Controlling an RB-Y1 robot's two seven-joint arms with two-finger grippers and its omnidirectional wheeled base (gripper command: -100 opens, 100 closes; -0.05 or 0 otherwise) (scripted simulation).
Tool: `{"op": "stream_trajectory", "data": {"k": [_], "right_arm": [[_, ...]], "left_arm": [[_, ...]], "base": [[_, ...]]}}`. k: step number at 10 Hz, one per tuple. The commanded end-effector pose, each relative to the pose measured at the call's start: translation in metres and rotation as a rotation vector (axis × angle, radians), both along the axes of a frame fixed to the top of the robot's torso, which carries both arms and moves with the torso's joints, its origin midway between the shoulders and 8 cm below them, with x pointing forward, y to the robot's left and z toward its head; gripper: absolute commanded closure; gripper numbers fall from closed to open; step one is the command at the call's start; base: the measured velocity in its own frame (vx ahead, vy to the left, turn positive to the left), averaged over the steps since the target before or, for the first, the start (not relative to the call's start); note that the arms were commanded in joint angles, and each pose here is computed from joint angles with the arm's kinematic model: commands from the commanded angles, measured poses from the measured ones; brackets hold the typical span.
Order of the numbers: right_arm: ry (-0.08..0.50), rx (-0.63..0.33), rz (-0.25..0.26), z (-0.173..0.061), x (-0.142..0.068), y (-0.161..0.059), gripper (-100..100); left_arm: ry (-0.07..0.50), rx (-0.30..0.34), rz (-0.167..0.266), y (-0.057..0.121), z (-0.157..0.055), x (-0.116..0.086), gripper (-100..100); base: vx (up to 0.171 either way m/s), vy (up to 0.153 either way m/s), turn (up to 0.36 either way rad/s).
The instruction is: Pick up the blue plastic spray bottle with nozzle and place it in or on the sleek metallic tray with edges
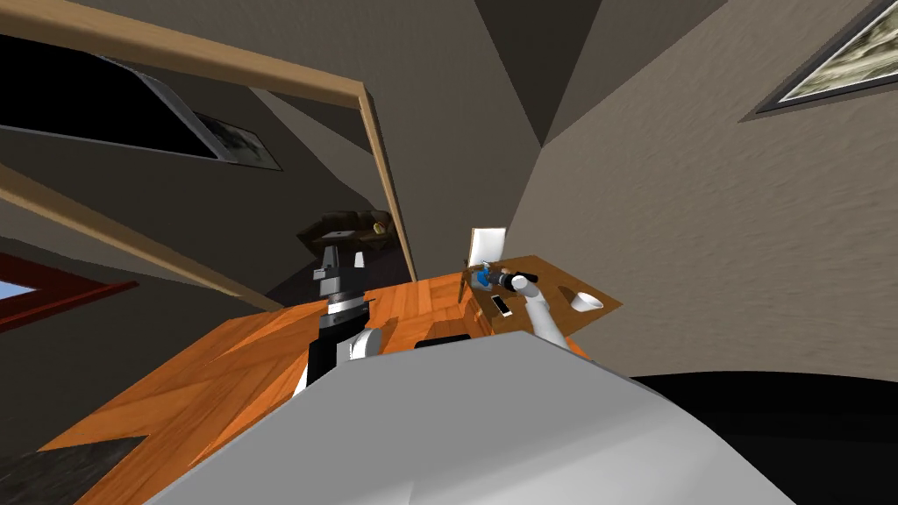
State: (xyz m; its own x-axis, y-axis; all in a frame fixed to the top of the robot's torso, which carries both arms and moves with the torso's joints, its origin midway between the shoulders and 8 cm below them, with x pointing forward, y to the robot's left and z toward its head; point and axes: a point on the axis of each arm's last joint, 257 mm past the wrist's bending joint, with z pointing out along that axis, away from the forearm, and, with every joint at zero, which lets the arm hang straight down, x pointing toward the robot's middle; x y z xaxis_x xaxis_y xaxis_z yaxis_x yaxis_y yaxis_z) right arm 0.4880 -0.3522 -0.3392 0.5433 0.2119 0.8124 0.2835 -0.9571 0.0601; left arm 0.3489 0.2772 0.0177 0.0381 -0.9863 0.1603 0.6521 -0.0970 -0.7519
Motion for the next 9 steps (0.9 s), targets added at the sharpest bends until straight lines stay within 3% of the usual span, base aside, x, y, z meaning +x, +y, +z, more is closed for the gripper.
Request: {"op": "stream_trajectory", "data": {"k": [1, 5, 6, 7, 9], "right_arm": [[0.01, 0.016, -0.013, 0.003, -0.003, -0.008, 100], [0.02, 0.04, -0.041, 0.013, -0.01, -0.03, 100], [0.017, 0.034, -0.037, 0.011, -0.01, -0.025, 100], [0.017, 0.034, -0.038, 0.012, -0.01, -0.026, -100], [0.016, 0.034, -0.038, 0.012, -0.01, -0.026, -100]], "left_arm": [[0.0, 0.0, 0.0, 0.0, 0.0, 0.0, 0], [0.0, 0.0, 0.0, 0.0, 0.0, 0.0, 0], [0.0, 0.0, 0.0, 0.0, 0.0, 0.0, 0], [0.0, 0.0, 0.0, 0.0, 0.0, 0.0, 0], [0.0, 0.0, 0.0, 0.0, 0.0, 0.0, 0]], "base": [[0.224, 0.023, -0.129], [0.209, 0.019, -0.118], [0.089, 0.022, -0.038], [0.017, 0.003, 0.006], [0.004, 0.001, 0.0]]}}
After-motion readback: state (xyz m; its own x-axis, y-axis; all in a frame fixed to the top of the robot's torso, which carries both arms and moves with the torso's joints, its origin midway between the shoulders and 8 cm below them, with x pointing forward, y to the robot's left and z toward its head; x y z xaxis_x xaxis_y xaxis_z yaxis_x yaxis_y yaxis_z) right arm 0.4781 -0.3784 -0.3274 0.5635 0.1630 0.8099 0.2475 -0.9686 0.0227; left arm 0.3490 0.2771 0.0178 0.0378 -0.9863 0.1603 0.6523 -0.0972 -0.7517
